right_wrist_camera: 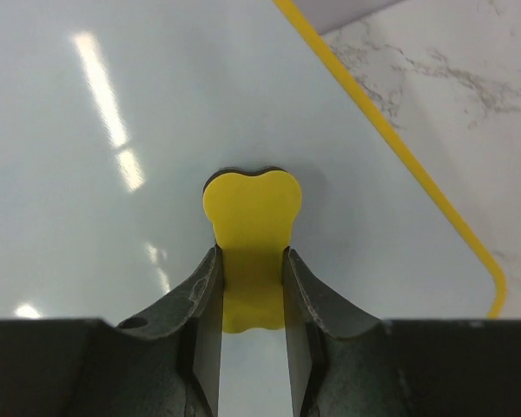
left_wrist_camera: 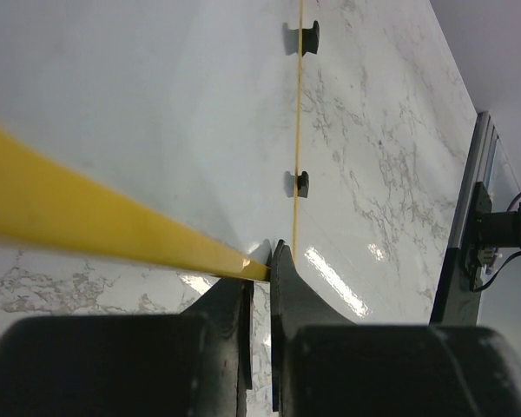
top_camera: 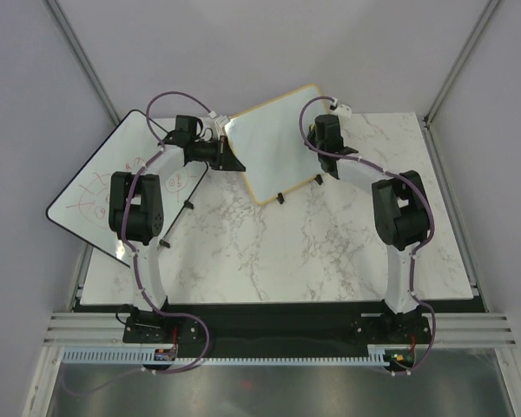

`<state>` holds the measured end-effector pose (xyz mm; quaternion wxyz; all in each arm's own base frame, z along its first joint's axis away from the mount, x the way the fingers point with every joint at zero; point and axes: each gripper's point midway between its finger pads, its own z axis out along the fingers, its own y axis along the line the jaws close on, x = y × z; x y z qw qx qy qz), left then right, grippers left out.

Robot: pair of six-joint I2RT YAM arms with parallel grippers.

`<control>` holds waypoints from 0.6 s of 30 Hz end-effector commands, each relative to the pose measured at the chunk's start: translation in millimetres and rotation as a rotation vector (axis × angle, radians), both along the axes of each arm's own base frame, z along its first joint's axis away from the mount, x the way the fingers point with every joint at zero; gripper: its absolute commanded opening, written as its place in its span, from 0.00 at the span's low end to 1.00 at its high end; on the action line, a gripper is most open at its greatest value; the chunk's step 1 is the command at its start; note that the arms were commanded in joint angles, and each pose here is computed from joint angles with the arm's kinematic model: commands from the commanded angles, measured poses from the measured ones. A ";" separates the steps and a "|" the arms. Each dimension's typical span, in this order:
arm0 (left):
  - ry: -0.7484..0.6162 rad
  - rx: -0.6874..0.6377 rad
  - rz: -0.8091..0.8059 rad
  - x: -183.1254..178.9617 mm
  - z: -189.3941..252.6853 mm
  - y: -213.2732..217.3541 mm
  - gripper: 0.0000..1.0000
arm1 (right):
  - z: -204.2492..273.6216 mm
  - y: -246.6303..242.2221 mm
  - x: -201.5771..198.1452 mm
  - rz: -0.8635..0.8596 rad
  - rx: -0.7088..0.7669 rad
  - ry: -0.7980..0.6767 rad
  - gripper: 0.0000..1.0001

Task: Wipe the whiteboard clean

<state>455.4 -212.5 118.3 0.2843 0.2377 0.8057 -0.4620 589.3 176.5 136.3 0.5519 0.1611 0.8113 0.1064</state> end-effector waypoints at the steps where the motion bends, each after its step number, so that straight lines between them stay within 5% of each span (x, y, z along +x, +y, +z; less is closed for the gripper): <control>1: -0.262 0.056 -0.083 12.1 17.3 -7.9 0.02 | -100.2 -4.4 -58.1 0.002 0.007 0.255 0.00; 8: -0.262 0.054 -0.082 11.8 18.0 -7.2 0.02 | -103.1 -11.8 -63.5 -0.005 0.017 0.255 0.00; 18: -0.265 0.055 -0.082 12.0 19.5 -7.9 0.02 | 48.0 34.6 20.3 0.071 0.091 -0.037 0.00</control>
